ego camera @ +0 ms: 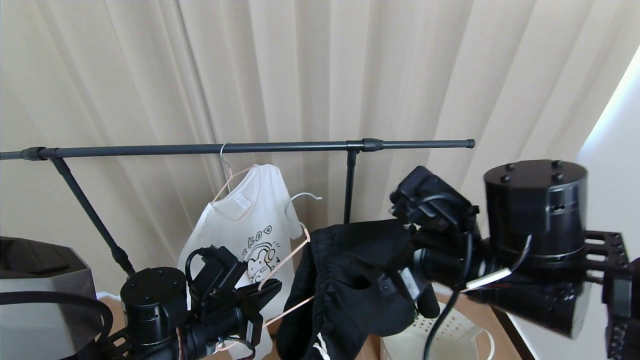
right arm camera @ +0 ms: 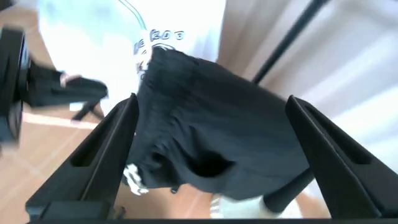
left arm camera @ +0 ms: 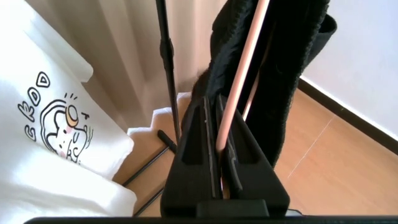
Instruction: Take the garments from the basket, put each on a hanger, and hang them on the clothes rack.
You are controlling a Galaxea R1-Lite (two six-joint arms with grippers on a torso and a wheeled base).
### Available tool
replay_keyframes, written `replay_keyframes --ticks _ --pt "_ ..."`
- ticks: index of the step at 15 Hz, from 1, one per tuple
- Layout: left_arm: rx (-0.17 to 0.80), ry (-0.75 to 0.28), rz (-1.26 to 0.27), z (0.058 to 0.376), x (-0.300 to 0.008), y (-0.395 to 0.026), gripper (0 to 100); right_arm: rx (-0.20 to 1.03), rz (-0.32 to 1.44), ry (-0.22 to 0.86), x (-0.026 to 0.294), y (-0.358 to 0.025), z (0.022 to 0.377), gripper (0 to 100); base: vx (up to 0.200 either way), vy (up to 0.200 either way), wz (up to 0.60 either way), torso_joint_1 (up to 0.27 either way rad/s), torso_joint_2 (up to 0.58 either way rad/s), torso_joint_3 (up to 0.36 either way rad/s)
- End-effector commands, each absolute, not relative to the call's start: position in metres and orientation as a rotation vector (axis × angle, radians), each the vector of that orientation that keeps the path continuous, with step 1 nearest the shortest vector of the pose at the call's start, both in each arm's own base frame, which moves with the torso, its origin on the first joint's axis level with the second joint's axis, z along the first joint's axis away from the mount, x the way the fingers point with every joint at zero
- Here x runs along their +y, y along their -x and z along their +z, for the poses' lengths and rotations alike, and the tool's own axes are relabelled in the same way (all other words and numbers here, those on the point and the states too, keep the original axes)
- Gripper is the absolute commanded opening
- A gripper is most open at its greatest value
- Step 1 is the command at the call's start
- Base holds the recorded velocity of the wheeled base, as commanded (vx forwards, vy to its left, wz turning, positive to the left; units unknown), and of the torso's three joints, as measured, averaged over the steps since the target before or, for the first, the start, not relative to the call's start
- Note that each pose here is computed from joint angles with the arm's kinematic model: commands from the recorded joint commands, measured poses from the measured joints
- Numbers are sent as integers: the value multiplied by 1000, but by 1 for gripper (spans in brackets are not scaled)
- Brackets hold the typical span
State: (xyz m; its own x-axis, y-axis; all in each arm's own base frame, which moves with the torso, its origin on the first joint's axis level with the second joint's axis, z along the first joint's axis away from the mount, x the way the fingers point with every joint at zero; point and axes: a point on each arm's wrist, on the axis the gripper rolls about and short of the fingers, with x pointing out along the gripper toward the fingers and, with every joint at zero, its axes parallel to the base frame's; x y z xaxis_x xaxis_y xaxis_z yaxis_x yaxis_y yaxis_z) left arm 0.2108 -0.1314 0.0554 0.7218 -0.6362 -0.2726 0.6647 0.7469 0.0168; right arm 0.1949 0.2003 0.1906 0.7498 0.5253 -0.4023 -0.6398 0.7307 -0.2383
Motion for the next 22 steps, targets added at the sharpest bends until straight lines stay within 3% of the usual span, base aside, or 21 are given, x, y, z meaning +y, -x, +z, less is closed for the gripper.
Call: replay_keyframes --ticks 1,4,6,9,16,22 --pt "250 -115 -717 57 -130 -211 0 312 745 399 152 -194 224 100 0 0 0 0 0 0" --pt "232 -120 -771 61 -125 -209 0 418 1014 520 125 -210 229 100 0 0 0 0 0 0" --pt "222 -140 -810 63 -121 -206 0 456 1119 600 124 -228 224 100 0 0 0 0 0 0" --pt "207 -188 -894 64 -117 -195 0 494 1279 618 131 -250 217 100 0 0 0 0 0 0" --pt "169 -222 -926 68 -120 -192 0 625 1380 590 153 -269 187 100 0 0 0 0 0 0" --pt "162 -222 -949 70 -121 -188 0 639 1407 596 169 -282 174 100 0 0 0 0 0 0"
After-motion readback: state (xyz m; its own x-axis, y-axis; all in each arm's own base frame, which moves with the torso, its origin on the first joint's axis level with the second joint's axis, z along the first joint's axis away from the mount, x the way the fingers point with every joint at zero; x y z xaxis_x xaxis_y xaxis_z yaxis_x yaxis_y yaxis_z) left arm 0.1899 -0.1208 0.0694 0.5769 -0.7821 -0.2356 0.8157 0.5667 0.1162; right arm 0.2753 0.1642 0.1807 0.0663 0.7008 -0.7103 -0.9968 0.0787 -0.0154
